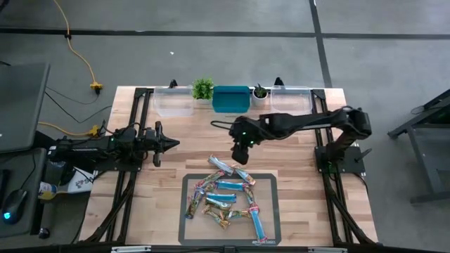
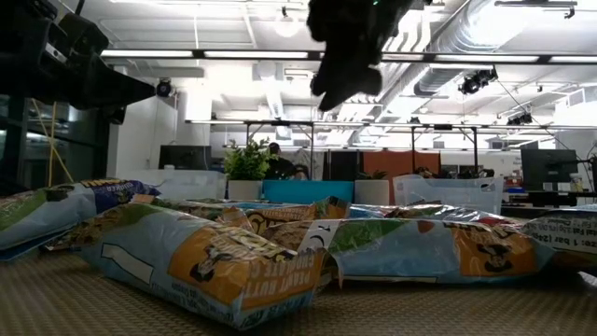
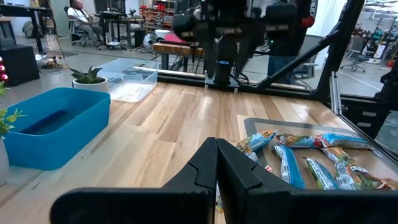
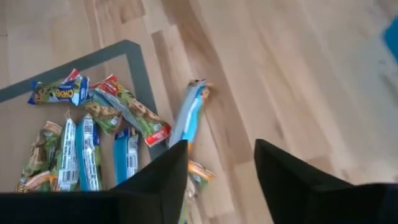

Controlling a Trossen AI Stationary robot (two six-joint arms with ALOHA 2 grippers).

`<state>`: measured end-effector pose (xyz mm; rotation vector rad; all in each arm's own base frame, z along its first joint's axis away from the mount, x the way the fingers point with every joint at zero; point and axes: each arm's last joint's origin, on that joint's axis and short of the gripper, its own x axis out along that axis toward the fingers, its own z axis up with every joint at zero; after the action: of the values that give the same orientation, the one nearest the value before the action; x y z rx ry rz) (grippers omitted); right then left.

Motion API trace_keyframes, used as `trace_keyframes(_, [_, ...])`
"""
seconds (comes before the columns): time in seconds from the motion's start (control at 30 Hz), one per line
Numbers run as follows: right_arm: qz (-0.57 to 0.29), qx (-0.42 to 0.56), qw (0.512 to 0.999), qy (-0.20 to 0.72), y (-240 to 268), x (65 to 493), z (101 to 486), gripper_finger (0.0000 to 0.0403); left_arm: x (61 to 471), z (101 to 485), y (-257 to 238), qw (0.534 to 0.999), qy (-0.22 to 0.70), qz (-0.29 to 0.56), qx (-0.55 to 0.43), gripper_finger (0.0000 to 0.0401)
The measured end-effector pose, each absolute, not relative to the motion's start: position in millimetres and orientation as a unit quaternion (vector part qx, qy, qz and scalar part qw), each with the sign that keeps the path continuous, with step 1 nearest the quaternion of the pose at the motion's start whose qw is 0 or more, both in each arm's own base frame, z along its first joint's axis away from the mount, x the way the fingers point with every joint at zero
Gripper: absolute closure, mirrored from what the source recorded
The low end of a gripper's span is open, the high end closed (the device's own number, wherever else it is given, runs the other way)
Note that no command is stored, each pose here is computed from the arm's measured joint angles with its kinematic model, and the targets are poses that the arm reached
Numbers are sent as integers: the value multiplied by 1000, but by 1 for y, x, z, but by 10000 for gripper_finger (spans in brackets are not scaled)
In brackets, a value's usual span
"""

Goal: Pick and place Granola Bars by type
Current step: Put the yellow granola bar into the right transparent bin

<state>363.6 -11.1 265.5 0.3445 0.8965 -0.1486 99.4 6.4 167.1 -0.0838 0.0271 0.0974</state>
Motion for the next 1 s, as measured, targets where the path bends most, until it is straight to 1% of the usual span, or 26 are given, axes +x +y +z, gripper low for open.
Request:
trace_keyframes(0.13, [-48,175,889,421,-10,379,251,193,99,167,6,998,14,49,-42,400])
trace_keyframes(0.3, [-18,187,887,422,-8,392,233,178,99,167,6,998,14,49,-42,400])
trace_keyframes(0.6, [16,134,886,443,-8,404,204,175,99,167,6,998,14,49,-42,400])
trace_keyframes(0.8, [0,124,873,472,-4,410,178,175,99,167,6,998,14,49,-42,400])
trace_keyframes(1.0, [-11,107,877,469,8,416,167,175,99,167,6,998,14,49,-42,400])
